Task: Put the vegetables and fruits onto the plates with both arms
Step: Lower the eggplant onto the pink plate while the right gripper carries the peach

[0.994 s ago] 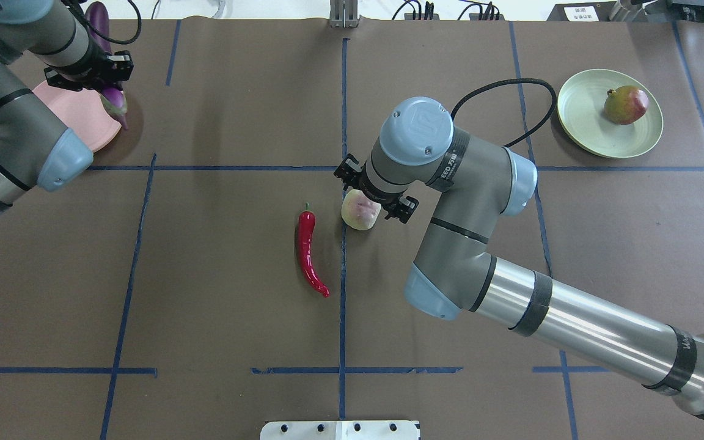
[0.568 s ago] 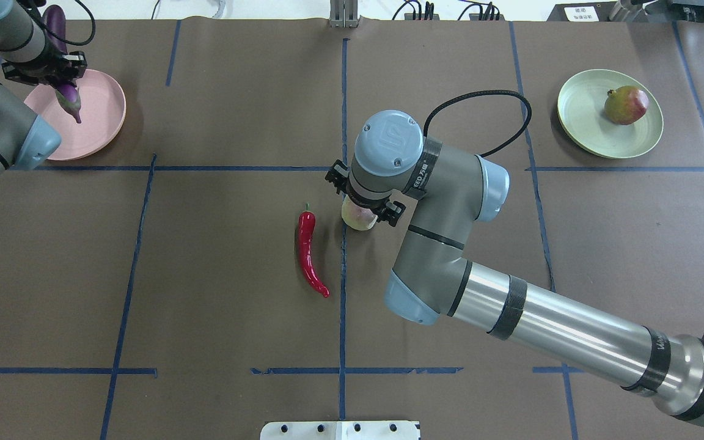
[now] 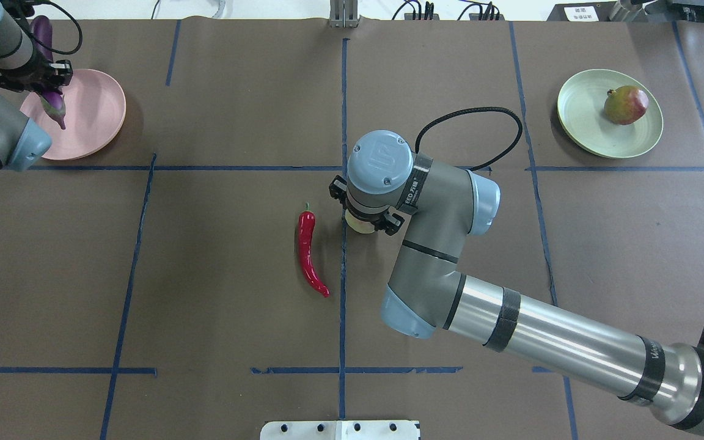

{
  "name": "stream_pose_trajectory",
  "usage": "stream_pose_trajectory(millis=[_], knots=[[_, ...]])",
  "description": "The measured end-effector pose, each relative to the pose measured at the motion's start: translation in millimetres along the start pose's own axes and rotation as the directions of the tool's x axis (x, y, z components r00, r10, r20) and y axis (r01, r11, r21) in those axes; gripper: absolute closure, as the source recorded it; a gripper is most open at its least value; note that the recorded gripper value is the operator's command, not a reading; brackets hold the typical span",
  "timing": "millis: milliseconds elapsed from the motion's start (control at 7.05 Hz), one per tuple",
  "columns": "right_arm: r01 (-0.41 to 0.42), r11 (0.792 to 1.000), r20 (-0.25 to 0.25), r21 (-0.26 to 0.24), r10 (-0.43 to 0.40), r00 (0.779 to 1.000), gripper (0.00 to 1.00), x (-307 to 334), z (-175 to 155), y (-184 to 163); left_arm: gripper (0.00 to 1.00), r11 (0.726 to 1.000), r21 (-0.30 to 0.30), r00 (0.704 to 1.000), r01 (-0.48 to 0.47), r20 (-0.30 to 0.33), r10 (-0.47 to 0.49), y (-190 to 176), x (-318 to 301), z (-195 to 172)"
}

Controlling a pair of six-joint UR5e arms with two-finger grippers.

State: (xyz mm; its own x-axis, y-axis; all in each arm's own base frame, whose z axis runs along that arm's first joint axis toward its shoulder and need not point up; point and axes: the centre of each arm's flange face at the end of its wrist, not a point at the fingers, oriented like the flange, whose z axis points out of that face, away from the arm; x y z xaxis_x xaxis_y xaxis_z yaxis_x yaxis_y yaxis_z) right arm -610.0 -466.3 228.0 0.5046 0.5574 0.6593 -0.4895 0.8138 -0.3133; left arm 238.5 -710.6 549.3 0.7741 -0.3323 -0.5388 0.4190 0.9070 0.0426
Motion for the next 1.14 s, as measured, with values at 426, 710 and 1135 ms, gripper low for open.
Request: stream_pose_trajectory(millis=[426,710,1135], knots=[[-0.009,1.000,0.026,0.021,0.009,1.000,1.00,2.9,-25.2,-30.4,0.00,0.999,0.003,0.995,-0.034,-0.091,0.034,4.5,10.3,-11.4],[0.019,0.999,0.030,0.037,-0.021,0.999,1.00,33.9,-50.9,-91.4,0.00,0.998,-0.031,0.982,-0.046,-0.187,0.039,21.5,14.7,-41.1],[0.147,0.986,-0.022,0.084,-0.146,0.989,1.00,99.8,-78.3,-233.8,0.00,0.993,-0.114,0.940,0.029,-0.334,-0.066,61.4,67.3,-99.1]])
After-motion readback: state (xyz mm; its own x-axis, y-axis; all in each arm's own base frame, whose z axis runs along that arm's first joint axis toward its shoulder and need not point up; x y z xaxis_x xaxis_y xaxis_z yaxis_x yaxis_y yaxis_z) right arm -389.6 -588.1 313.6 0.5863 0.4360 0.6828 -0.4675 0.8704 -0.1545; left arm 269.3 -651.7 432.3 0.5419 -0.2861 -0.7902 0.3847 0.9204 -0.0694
